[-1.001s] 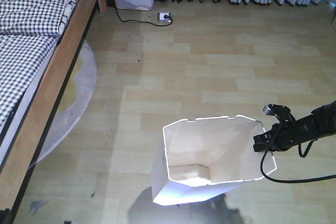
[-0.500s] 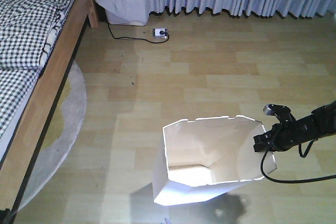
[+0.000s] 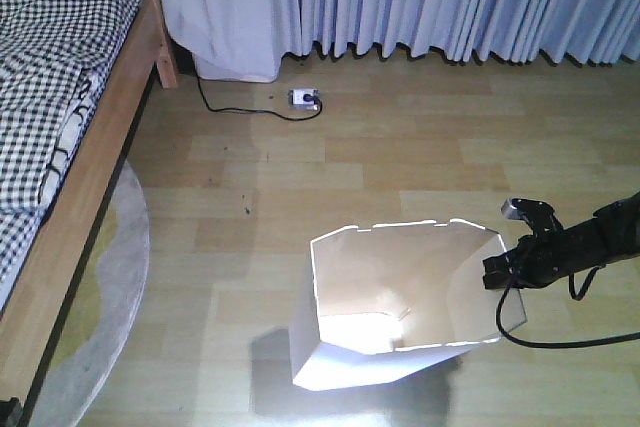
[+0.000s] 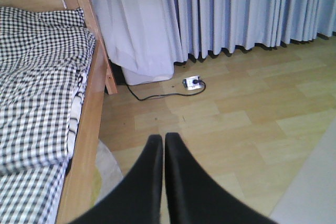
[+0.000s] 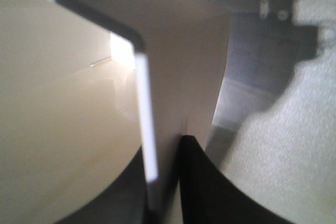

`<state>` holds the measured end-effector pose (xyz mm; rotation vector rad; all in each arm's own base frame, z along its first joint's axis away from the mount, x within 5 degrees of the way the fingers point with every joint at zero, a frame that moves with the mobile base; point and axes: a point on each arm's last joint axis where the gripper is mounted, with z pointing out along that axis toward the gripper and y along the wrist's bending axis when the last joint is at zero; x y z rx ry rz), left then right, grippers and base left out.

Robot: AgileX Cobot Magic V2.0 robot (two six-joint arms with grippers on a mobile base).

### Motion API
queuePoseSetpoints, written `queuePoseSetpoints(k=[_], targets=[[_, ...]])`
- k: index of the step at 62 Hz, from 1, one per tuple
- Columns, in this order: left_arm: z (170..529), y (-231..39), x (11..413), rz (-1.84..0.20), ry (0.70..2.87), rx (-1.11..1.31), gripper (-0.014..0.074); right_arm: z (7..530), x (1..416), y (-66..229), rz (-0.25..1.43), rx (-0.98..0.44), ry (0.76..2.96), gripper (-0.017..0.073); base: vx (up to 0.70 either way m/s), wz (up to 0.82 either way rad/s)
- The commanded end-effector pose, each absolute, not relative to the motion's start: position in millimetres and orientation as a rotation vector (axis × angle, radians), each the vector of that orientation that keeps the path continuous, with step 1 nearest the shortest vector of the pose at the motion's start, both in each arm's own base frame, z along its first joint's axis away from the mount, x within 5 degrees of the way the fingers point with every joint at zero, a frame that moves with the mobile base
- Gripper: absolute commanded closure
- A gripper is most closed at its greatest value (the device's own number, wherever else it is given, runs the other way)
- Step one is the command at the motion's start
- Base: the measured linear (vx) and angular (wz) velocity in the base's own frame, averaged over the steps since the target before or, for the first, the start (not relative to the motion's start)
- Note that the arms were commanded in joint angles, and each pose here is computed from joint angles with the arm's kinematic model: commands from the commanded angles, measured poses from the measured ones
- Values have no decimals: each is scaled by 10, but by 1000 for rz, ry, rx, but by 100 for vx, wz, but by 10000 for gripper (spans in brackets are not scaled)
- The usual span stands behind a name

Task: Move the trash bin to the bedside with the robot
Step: 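Drive forward carrying the bin toward the bedside by the curtains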

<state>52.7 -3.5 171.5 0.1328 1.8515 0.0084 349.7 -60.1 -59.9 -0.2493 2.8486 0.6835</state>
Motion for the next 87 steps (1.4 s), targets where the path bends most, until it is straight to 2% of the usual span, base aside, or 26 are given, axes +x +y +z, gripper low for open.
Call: queuePoseSetpoints(k=[1,87], targets=[[1728,-35,536,5,1780,124,601,-192,3636,-508,915,-227,2706,563,41,1],[1728,-35,536,5,1780,124,601,-192,3636,-508,915,-227,2706,563,33,0]])
